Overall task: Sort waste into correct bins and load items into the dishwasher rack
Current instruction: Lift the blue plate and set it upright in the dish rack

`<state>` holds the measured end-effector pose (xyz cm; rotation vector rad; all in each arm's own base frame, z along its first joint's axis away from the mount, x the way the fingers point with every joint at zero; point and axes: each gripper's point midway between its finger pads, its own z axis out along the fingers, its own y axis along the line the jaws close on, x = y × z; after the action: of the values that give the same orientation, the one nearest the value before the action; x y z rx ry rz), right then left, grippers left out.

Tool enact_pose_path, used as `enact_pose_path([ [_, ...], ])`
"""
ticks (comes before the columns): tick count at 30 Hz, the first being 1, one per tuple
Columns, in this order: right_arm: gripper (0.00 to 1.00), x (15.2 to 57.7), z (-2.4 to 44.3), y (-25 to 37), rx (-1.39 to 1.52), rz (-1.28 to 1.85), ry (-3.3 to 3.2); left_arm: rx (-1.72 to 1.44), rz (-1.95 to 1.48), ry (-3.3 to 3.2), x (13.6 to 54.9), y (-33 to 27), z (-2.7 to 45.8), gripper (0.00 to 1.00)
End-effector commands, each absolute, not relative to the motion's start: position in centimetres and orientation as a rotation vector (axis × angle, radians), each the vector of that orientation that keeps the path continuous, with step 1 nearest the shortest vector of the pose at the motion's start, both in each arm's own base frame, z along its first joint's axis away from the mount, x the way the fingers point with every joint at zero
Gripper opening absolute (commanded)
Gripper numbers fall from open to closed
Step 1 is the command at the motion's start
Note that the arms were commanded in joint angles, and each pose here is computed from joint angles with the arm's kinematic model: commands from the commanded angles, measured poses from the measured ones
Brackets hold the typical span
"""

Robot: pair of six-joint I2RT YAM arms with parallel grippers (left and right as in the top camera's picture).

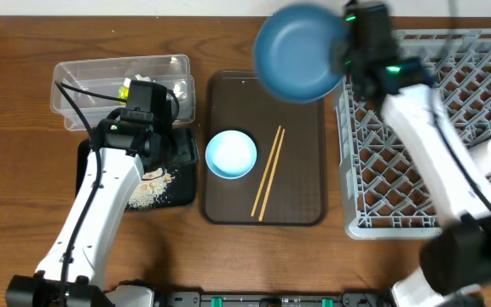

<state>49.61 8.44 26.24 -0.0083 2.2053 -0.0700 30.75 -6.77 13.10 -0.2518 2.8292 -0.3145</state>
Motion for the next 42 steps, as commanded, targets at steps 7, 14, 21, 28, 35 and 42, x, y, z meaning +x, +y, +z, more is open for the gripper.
enact_pose_path([
  [7, 0.01, 46.8, 36.8, -5.2, -0.003, -0.724, 1.969, -0.245, -0.284, 2.848, 30.3, -6.4, 12.5, 0.69],
  [14, 0.01, 45.5, 38.8, -13.4, 0.026, -1.076, 1.94, -0.245, -0.284, 2.848, 30.3, -6.4, 12.5, 0.69],
  [21, 0.01, 45.0, 39.4, -19.6, 0.032, -1.298, 1.931, -0.245, -0.283, 2.849, 30.3, -6.4, 12.5, 0.69],
  [28, 0.01, 45.0, 37.6, -25.6, 0.07, -1.516, 1.958, -0.245, -0.284, 2.848, 30.3, -6.4, 12.5, 0.69],
  [35, 0.01, 46.3, 34.2, -30.0, -0.022, -1.675, 2.014, -0.246, -0.283, 2.849, 30.3, -6.4, 12.5, 0.69],
  [42, 0.01, 47.4, 31.1, -33.0, -0.123, -1.781, 2.049, -0.251, -0.285, 2.849, 30.3, -6.4, 12.5, 0.69],
])
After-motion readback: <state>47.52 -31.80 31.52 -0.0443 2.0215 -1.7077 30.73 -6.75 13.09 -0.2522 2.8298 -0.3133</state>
